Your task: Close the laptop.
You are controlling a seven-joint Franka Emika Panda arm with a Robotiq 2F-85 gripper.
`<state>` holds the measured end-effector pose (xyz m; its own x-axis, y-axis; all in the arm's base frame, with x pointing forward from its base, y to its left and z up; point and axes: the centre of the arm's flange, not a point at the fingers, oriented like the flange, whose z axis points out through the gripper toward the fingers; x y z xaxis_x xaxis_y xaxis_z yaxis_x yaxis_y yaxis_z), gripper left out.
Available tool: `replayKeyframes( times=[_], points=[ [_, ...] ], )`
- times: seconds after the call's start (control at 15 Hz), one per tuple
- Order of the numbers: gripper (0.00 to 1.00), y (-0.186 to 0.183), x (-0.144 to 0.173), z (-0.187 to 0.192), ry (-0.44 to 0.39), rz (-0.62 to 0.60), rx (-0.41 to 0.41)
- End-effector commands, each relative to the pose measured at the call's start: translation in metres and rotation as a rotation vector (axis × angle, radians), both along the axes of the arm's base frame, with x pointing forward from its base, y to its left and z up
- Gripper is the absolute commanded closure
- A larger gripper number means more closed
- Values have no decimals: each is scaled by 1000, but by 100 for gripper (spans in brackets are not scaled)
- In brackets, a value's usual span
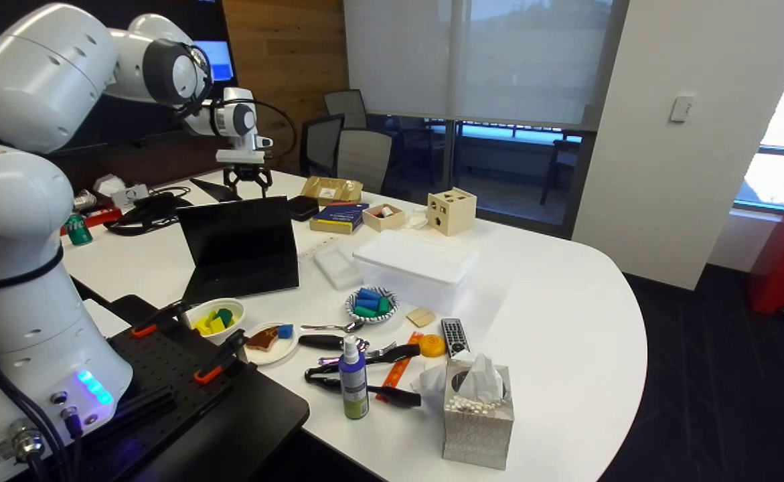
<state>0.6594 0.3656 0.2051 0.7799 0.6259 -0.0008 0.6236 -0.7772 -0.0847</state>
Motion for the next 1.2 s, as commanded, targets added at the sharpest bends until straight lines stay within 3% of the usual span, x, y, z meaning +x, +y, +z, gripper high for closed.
replayKeyframes(
  times=[0.0, 0.4, 0.73, 1.13],
  points=[
    [0, -1, 15, -10, 98, -45, -3],
    [0, -24, -7, -31, 206, -141, -10],
    [0, -47, -36, -49, 284, -305, -10],
    [0, -71, -69, -83, 373, -489, -93]
  ],
)
